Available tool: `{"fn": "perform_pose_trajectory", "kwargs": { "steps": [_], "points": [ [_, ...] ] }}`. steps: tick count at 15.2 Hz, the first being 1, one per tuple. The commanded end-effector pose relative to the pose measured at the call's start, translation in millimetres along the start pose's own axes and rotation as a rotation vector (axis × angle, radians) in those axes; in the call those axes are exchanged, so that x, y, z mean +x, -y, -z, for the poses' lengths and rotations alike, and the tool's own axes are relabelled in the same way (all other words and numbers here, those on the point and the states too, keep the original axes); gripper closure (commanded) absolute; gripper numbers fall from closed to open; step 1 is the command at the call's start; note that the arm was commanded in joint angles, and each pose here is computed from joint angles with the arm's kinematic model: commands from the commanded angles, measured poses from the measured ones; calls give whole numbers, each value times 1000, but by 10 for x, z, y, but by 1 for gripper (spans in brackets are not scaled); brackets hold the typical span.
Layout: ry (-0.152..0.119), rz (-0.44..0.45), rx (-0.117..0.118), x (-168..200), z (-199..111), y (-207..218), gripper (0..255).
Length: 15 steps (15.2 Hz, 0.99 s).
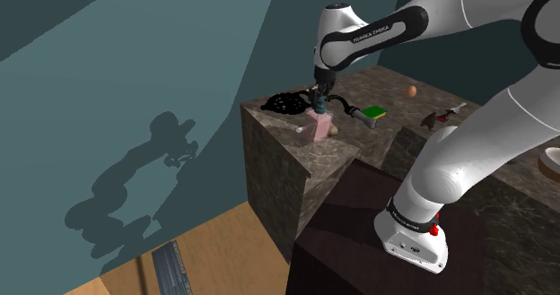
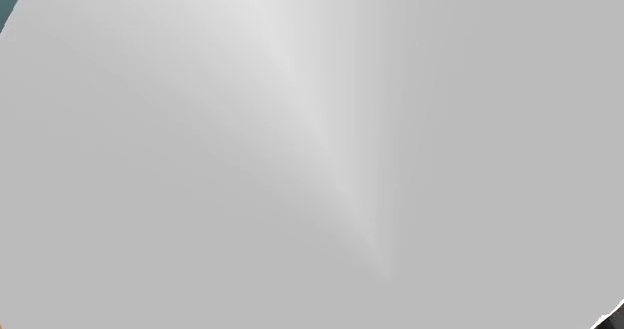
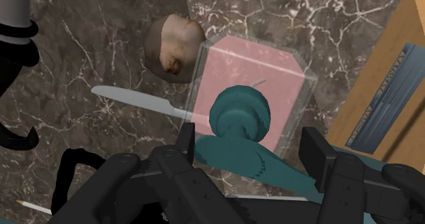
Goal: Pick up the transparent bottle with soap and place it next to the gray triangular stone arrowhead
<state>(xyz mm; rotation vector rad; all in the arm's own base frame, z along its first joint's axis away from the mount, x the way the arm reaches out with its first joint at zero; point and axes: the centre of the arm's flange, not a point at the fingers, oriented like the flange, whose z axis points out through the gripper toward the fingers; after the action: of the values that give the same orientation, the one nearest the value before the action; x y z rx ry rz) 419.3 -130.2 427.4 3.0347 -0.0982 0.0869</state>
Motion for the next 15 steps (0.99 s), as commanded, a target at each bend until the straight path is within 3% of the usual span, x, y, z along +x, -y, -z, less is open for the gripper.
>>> {"fn": "perform_pose_trajectory", "kwargs": {
  "steps": [1,15],
  "points": [
    [0,0,0,8,104,-21,255],
    [0,0,0,52,838,-96,255]
  ]
}}
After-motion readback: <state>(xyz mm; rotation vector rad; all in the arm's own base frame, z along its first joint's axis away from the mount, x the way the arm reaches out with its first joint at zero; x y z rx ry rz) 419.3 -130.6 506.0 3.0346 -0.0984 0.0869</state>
